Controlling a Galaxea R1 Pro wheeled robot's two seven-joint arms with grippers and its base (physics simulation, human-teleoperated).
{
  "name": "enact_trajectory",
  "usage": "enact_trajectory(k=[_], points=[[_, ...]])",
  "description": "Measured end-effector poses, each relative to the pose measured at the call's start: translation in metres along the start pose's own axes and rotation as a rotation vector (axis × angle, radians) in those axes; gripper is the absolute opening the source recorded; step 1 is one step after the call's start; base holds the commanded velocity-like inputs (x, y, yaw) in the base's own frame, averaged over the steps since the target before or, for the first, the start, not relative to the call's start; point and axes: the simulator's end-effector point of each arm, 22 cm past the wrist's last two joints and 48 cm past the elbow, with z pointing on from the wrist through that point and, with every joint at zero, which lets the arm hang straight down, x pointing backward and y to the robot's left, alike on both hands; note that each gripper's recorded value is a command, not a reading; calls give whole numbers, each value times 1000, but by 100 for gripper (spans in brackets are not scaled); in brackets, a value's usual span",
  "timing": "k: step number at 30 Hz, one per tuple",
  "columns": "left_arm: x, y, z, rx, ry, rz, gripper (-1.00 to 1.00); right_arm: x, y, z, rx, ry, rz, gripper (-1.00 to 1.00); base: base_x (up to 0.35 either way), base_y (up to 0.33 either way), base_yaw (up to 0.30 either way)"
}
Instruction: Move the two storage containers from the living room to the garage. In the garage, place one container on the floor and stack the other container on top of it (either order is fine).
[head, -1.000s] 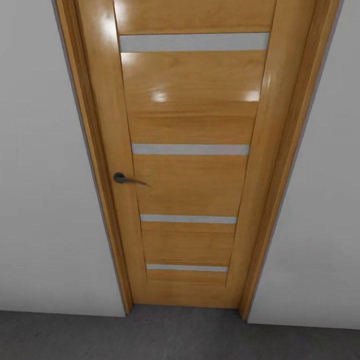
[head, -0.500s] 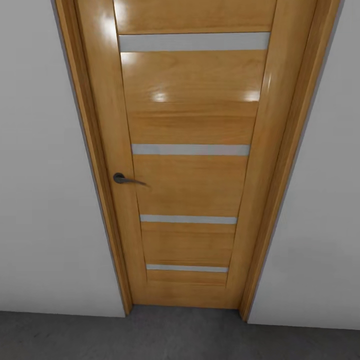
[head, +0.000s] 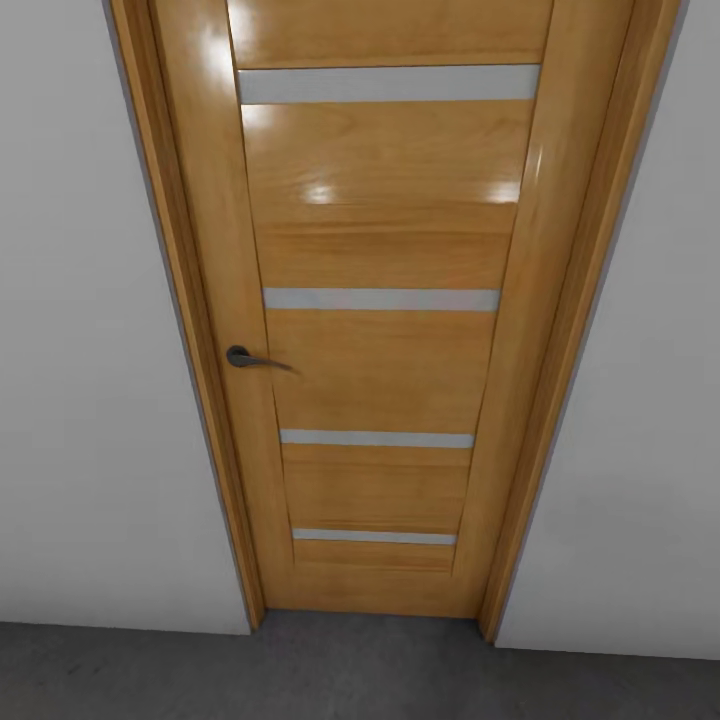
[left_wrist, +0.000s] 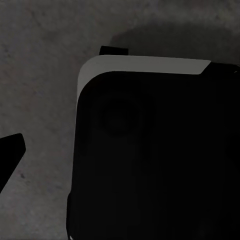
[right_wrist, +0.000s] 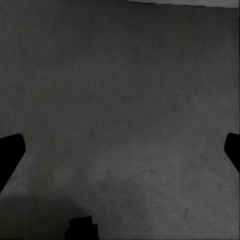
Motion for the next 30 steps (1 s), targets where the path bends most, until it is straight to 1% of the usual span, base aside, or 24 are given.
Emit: enact_trajectory(k=[1,2,3,4,5,6,7,8,9,10,11,12,13,14,15,16,17,19,21,23,25,28,30], points=[[0,0,0,0,0,0,100,-13,2,1,2,-8,4,100,0,0,0],[0,0,0,0,0,0,100,-40,5,3,3,-27,10,100,0,0,0],[0,0,0,0,0,0,100,-55,6,4,4,-40,13,100,0,0,0],[0,0,0,0,0,0,100,-80,9,3,3,-59,18,100,0,0,0],[0,0,0,0,0,0,100,-94,12,3,1,-72,21,100,0,0,0],[0,0,0,0,0,0,100,-119,18,1,-5,-94,27,100,0,0,0],[0,0,0,0,0,0,100,-134,22,-1,-10,-109,31,100,0,0,0],[0,0,0,0,0,0,100,-159,31,-5,-19,-138,37,100,0,0,0],[0,0,0,0,0,0,100,-173,36,-7,-25,-155,42,100,0,0,0],[0,0,0,0,0,0,100,-196,48,-13,-40,-184,46,100,0,0,0],[0,0,0,0,0,0,100,-207,54,-16,-48,-199,46,100,0,0,0],[0,0,0,0,0,0,100,-258,96,-37,-87,-302,-9,100,0,0,0],[0,0,0,0,0,0,100,-294,154,-64,-160,-371,-33,100,0,0,0],[0,0,0,0,0,0,100,-305,161,-70,-162,-401,-66,100,0,0,0],[0,0,0,0,0,0,100,-312,164,-74,-161,-418,-84,100,0,0,0],[0,0,0,0,0,0,100,-338,164,-85,-143,-481,-147,100,0,0,0],[0,0,0,0,-1,1,100,-357,164,-95,-135,-534,-166,100,0,0,0],[-1,0,0,0,-2,1,100,-386,164,-113,-135,-632,-169,100,0,0,0],[-1,0,0,0,-2,0,100,-400,164,-123,-136,-691,-168,100,0,0,0],[-1,0,0,0,-3,0,100,-410,166,-132,-138,-737,-170,100,31,0,0],[-1,0,0,-1,-2,1,100,-420,170,-143,-139,-780,-188,100,122,0,0],[-1,0,0,0,-2,1,100,-434,173,-157,-136,-828,-200,100,234,0,0],[-1,0,0,0,-2,0,100,-439,173,-162,-132,-843,-202,100,285,0,0]])
